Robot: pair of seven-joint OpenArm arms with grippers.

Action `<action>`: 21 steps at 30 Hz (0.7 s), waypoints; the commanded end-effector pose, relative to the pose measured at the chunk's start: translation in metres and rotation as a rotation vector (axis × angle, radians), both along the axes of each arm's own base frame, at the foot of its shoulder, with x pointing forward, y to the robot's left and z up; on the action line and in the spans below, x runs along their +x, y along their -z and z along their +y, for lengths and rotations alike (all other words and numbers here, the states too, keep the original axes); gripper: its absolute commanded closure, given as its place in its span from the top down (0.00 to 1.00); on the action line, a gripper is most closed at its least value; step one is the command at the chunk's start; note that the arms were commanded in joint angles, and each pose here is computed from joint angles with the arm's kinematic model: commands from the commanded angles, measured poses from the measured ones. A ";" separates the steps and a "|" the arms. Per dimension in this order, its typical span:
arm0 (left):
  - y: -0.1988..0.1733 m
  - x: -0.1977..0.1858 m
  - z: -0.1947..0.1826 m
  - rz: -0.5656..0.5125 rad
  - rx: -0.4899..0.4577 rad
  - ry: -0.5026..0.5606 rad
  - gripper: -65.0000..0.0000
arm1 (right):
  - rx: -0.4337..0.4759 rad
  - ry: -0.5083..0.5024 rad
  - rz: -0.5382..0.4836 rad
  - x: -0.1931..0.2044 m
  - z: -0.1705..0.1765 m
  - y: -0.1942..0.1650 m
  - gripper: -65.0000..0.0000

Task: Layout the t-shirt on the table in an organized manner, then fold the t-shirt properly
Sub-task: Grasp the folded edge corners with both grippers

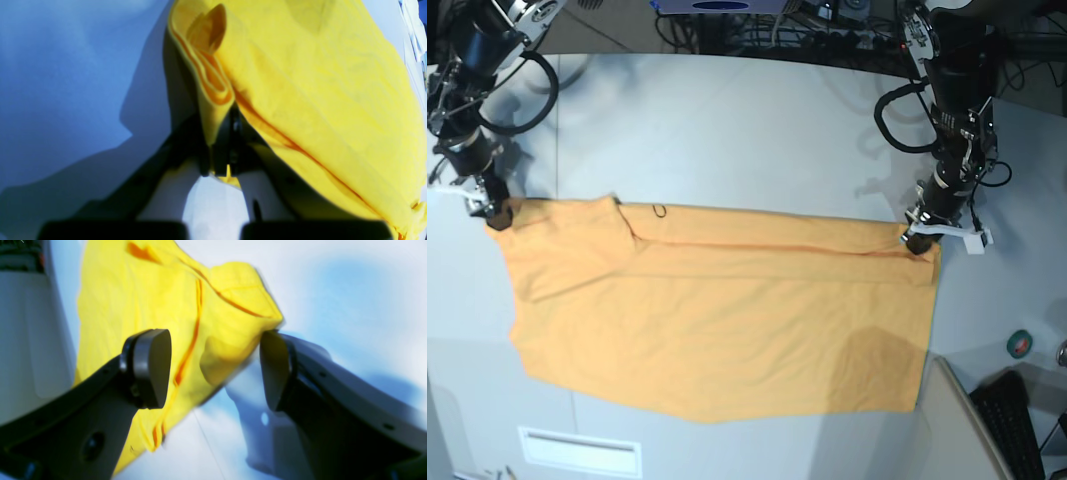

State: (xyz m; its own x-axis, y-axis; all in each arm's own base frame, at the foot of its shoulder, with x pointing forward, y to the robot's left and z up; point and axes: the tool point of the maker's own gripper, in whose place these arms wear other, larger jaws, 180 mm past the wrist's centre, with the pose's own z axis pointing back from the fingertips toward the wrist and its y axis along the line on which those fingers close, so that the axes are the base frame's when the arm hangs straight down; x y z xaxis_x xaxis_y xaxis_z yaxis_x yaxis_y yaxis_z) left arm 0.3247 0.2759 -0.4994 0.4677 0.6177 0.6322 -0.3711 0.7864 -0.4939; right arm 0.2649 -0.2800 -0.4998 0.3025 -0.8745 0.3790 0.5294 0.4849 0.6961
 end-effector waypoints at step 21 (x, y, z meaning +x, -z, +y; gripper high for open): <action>0.006 -0.002 -0.003 0.092 0.004 0.067 0.00 | 0.026 0.002 0.069 0.010 -0.019 0.012 0.00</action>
State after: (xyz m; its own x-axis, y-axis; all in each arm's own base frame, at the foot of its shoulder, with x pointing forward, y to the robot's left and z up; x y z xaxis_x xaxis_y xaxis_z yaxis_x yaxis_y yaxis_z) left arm 0.3291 0.2733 -0.4986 0.5173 0.6027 0.6076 -0.3551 0.7971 -0.4883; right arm 0.2737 -0.2946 -0.5128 0.3108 -0.8901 0.3333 0.5670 0.4550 0.6866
